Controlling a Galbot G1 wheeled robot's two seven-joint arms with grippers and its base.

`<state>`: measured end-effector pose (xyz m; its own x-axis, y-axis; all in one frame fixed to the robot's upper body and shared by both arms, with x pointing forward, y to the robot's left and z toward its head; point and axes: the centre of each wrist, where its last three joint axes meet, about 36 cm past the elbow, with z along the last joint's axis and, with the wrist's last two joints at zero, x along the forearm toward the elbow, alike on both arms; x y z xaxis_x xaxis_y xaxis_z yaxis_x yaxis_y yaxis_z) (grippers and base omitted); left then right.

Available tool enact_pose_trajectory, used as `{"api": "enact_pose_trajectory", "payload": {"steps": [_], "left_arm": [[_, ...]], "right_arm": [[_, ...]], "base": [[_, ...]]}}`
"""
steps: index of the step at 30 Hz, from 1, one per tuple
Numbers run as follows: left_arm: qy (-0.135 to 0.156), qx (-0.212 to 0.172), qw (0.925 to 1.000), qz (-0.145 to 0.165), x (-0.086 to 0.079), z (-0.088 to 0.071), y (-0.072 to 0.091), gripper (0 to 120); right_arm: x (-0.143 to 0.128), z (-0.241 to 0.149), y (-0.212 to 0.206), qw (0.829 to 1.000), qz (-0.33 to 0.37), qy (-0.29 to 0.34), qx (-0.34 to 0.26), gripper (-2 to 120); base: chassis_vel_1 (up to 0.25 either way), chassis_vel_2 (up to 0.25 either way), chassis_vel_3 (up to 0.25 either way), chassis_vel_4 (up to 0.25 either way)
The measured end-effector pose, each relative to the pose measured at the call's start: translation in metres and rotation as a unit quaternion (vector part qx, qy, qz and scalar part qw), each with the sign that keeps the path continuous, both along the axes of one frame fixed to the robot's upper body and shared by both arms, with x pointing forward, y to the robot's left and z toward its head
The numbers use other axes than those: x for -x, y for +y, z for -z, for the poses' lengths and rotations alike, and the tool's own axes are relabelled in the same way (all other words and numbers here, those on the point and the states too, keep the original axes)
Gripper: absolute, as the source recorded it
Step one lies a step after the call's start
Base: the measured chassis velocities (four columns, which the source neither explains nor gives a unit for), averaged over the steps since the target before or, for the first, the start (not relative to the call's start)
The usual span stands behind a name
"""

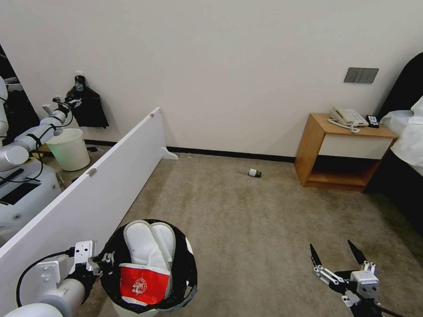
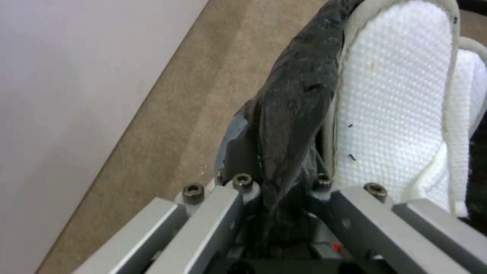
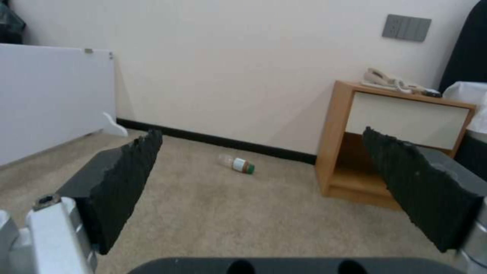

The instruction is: Pick up the trash bin, then pick up the garbage from the floor and place it into the trash bin.

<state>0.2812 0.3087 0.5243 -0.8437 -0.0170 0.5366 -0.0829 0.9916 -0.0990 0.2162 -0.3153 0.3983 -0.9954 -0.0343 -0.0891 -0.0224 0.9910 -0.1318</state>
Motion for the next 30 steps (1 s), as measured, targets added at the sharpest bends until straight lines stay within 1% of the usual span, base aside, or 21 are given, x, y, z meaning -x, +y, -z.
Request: {"api": "enact_pose_trajectory", "payload": {"steps": [14,30], "left_arm": [[-0.003,0.004,1.0,-0.005,0.0001,0.0008,0.0011,4],[-0.001,0.004,1.0,-0.004,0.001,0.0016,0.001,4]], "right_arm": [[-0.0012,0.0084,0.0015,1.0,-0.007,0.006,-0.017,100],[-0.0016,0.0093,0.0008,1.0,-0.007,0.007,-0.018,100]], "base": [[0.0,0.0,0.0,0.0],[0.0,0.0,0.0,0.0]]}}
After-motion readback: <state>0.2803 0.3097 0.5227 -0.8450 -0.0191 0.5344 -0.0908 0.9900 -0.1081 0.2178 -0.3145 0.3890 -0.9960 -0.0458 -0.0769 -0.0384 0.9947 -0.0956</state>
